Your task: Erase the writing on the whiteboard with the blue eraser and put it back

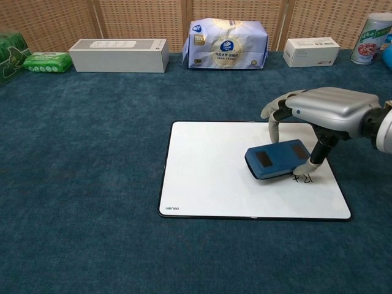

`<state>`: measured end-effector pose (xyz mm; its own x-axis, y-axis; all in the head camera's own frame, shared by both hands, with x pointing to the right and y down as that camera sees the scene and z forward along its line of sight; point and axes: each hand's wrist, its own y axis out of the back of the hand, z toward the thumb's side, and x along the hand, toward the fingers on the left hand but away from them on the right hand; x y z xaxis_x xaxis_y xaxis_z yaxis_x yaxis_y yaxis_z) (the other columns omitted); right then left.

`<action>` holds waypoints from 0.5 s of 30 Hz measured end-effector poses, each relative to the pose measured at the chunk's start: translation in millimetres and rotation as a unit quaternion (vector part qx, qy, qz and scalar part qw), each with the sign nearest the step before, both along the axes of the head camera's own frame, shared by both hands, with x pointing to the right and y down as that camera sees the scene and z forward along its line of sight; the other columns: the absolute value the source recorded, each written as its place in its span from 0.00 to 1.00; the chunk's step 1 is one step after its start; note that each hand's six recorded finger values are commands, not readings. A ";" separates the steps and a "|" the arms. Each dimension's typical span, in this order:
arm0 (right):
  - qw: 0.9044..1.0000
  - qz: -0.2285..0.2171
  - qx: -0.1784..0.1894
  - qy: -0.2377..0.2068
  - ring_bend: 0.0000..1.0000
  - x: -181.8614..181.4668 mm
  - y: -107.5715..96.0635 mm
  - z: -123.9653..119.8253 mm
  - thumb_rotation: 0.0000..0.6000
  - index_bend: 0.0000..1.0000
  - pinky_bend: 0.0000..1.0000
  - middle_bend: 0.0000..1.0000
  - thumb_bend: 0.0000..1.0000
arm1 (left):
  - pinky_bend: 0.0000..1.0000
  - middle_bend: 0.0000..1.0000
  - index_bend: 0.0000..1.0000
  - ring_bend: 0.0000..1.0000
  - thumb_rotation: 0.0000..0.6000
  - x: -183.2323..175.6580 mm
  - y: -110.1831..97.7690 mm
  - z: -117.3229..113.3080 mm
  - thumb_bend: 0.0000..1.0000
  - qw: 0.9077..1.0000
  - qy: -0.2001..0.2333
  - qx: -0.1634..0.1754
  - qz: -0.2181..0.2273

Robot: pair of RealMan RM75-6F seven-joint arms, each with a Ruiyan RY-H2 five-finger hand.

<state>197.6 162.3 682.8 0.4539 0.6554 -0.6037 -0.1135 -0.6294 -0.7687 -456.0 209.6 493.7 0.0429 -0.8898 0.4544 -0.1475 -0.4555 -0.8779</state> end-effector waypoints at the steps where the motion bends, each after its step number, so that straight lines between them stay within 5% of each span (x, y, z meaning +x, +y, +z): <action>1: 1.000 -0.002 -0.002 0.002 0.00 2.6 1.6 3.4 1.00 0.85 0.00 0.16 0.16 | 0.20 0.31 0.34 0.25 1.00 -0.1 0.3 -0.1 0.36 1.000 0.000 0.000 0.000; 15: 1.000 0.001 -0.019 0.017 0.00 25.1 21.4 10.1 1.00 0.85 0.00 0.16 0.16 | 0.20 0.31 0.34 0.25 1.00 7.1 -2.3 0.0 0.36 1.000 0.005 0.002 0.010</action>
<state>222.6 183.7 692.9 0.4315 0.6319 -0.6438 -0.1380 -0.6590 -0.7393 -448.8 207.3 493.7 0.0646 -0.8904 0.4506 -0.1476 -0.4551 -0.8781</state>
